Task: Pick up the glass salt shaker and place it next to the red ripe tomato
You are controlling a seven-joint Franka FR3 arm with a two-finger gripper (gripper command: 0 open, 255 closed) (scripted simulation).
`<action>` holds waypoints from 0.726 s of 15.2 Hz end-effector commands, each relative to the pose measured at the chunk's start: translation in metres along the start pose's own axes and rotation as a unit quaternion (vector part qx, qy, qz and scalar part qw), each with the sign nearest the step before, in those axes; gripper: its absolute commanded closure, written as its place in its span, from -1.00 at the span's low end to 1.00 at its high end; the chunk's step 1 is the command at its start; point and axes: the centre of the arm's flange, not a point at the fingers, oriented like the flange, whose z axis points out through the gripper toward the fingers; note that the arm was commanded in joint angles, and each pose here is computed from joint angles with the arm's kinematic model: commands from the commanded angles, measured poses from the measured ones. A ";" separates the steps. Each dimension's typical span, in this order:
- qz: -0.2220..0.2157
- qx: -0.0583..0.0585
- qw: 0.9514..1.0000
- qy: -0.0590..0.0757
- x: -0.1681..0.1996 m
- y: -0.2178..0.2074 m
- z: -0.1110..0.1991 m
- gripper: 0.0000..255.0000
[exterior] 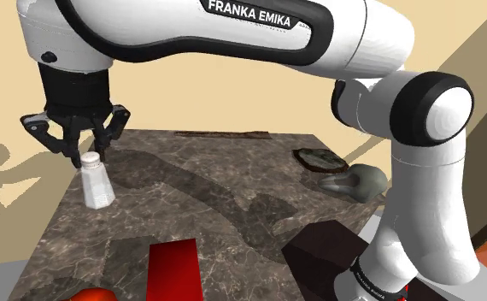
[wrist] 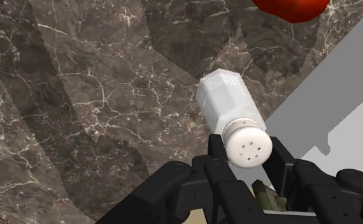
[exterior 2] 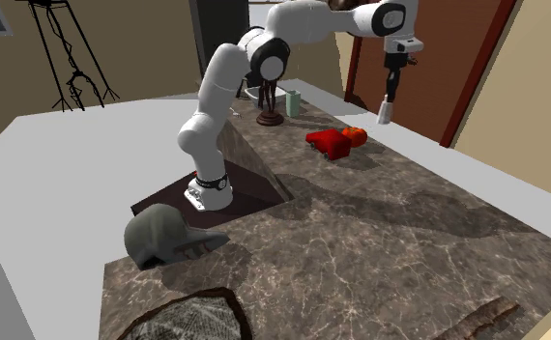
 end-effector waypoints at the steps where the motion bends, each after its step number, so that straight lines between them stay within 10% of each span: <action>1: 0.001 -0.001 1.000 0.000 0.007 -0.029 0.005 1.00; 11: 0.001 -0.001 1.000 0.000 0.000 -0.027 0.058 1.00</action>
